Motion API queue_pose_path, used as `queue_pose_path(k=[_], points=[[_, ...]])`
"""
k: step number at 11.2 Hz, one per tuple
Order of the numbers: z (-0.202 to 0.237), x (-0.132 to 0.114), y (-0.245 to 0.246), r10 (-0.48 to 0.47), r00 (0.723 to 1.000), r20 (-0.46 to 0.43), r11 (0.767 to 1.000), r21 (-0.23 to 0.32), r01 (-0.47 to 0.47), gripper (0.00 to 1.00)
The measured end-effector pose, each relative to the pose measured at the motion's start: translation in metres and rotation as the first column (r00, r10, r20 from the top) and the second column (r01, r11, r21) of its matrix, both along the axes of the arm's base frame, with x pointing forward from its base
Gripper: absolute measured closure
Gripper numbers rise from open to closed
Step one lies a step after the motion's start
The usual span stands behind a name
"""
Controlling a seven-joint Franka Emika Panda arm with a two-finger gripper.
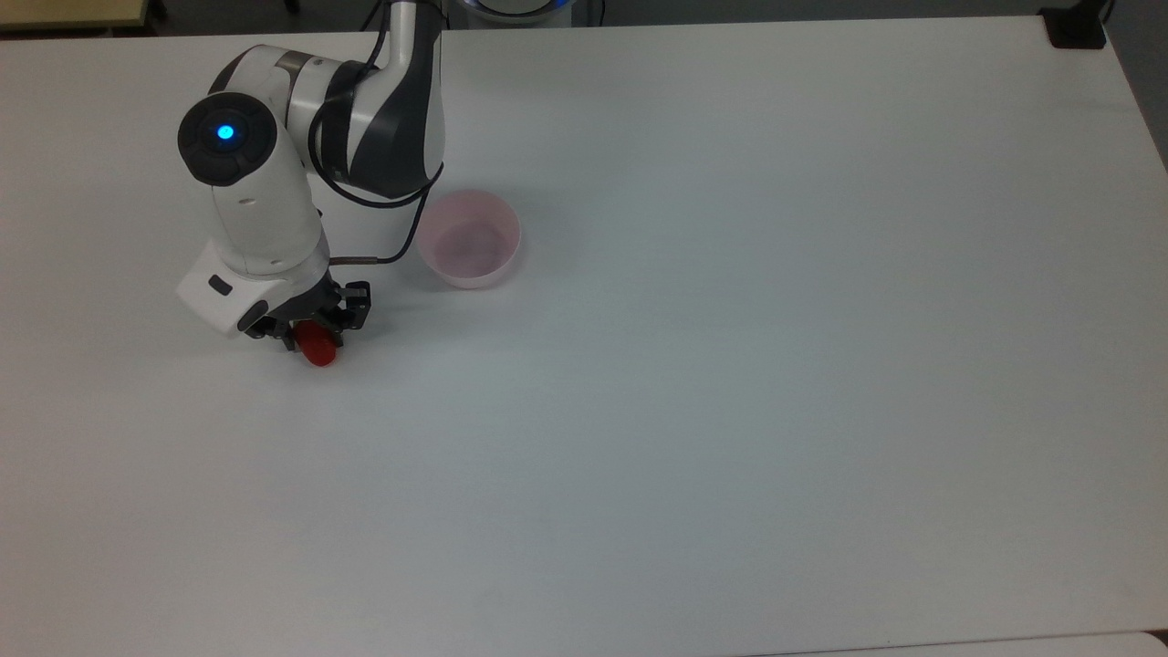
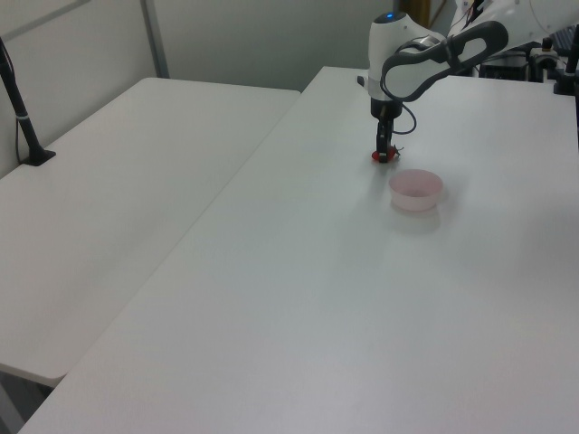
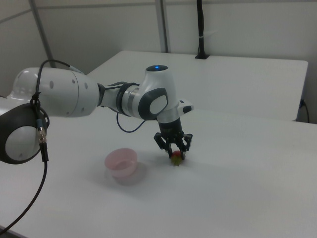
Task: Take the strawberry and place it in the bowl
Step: 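Close the gripper on the red strawberry and lift it, then carry the strawberry over the pink bowl and lower it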
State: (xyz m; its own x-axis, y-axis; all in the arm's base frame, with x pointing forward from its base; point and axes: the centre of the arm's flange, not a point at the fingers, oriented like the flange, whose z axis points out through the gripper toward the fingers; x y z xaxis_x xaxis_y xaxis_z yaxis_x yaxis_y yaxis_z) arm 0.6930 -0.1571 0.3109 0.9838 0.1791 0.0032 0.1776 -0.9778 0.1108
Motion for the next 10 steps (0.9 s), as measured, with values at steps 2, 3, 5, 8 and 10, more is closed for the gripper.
queue_pose_path(k=[2, 3, 5, 8, 10], points=[[0.002, 0.002, 0.004, 0.006, 1.0, 0.004, 1.0, 0.0, -0.006, 0.53], [0.008, 0.002, 0.006, 0.008, 1.0, -0.002, 1.0, 0.001, -0.008, 0.53], [0.039, -0.004, 0.016, 0.011, 0.999, -0.041, 1.0, 0.009, -0.011, 0.53], [0.078, -0.015, 0.075, 0.019, 0.999, -0.043, 1.0, 0.016, -0.018, 0.53], [0.087, -0.043, 0.115, 0.037, 0.997, -0.064, 0.999, 0.023, -0.035, 0.53]])
